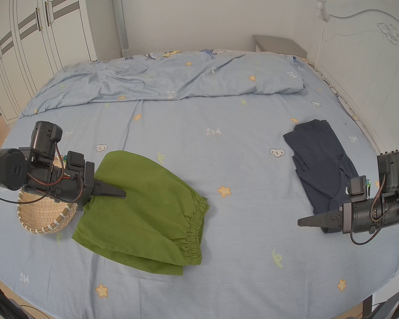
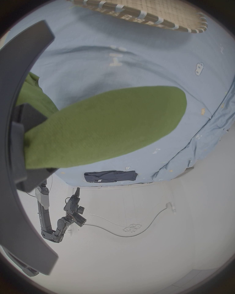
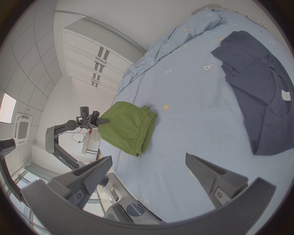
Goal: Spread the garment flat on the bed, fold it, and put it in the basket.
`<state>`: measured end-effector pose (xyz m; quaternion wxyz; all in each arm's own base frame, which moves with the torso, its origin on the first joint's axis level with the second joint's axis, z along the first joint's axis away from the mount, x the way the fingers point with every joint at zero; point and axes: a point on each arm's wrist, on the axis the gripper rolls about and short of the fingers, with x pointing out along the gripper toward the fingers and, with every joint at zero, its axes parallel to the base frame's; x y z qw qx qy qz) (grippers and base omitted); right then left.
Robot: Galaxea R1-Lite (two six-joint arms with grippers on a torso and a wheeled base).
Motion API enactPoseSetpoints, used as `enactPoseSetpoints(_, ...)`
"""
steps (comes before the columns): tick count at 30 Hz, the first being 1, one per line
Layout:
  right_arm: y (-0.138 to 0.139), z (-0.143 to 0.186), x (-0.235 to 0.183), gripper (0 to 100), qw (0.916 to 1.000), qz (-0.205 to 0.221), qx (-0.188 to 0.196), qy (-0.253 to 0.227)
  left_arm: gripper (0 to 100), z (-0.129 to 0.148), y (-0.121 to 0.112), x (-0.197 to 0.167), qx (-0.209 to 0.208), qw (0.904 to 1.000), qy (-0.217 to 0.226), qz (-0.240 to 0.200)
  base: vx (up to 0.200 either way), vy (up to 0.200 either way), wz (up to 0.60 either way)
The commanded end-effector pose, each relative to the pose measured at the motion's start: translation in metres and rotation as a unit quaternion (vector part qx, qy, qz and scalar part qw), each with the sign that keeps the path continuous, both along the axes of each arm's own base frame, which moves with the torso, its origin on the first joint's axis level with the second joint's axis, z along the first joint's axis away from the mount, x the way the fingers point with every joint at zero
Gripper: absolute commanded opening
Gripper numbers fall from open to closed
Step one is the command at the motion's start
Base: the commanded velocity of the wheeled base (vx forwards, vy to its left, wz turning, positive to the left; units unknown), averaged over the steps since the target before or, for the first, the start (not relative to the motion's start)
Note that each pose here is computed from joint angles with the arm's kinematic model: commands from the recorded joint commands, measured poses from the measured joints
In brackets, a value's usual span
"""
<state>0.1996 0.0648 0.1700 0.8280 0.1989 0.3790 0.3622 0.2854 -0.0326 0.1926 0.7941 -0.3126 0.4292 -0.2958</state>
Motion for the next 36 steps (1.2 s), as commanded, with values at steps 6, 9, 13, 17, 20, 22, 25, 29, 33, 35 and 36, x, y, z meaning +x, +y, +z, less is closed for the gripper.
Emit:
enactPoseSetpoints(6, 0.000, 0.000, 0.000, 100, 1.0000, 0.001, 0.000, 0.000, 0, 0.003, -0.003, -0.003, 0.000, 1.0000, -0.003, -0.006, 0.000, 0.200, 0.00)
enactPoseSetpoints(9, 0.000, 0.000, 0.000, 100, 1.0000, 0.001, 0.000, 0.000, 0, 0.002, -0.004, -0.003, 0.000, 1.0000, -0.003, -0.007, 0.000, 0.200, 0.00)
enactPoseSetpoints(13, 0.000, 0.000, 0.000, 100, 1.0000, 0.001, 0.000, 0.000, 0, 0.002, -0.004, -0.003, 0.003, 0.9999, -0.007, -0.011, 0.000, 0.200, 0.00)
enactPoseSetpoints(17, 0.000, -0.001, 0.000, 100, 1.0000, 0.001, 0.000, 0.001, 0, 0.001, -0.004, -0.004, 0.006, 0.9999, -0.008, -0.013, 0.000, 0.200, 0.00)
enactPoseSetpoints(20, 0.000, -0.001, 0.000, 100, 1.0000, 0.001, -0.001, 0.000, 0, 0.000, -0.004, -0.004, 0.006, 0.9999, -0.007, -0.015, 0.000, 0.200, 0.00)
enactPoseSetpoints(22, 0.000, -0.001, 0.000, 100, 1.0000, 0.001, -0.001, 0.000, 0, -0.001, -0.004, -0.004, 0.006, 0.9999, -0.006, -0.014, 0.000, 0.200, 0.00)
enactPoseSetpoints(25, 0.000, 0.000, -0.001, 100, 1.0000, 0.002, -0.001, 0.000, 0, -0.002, -0.008, -0.006, 0.006, 0.9997, -0.005, -0.023, 0.000, 0.067, 0.00)
enactPoseSetpoints(29, 0.000, 0.000, -0.001, 100, 1.0000, 0.002, -0.001, 0.000, 0, 0.003, -0.016, -0.013, 0.007, 0.9991, -0.015, -0.039, 0.000, 0.000, 0.00)
enactPoseSetpoints(33, 0.000, 0.000, 0.000, 100, 1.0000, 0.001, -0.001, 0.000, 0, 0.020, -0.049, -0.024, 0.009, 0.9945, -0.045, -0.094, 0.000, 0.000, 0.00)
enactPoseSetpoints(35, 0.000, -0.001, 0.000, 100, 1.0000, 0.001, -0.001, 0.002, 0, 0.033, -0.061, -0.026, 0.016, 0.9921, -0.067, -0.105, 0.000, 0.000, 0.00)
enactPoseSetpoints(36, 0.000, -0.001, 0.000, 100, 1.0000, 0.001, -0.001, 0.002, 0, 0.037, -0.068, -0.028, 0.019, 0.9908, -0.073, -0.113, 0.000, 0.000, 0.00)
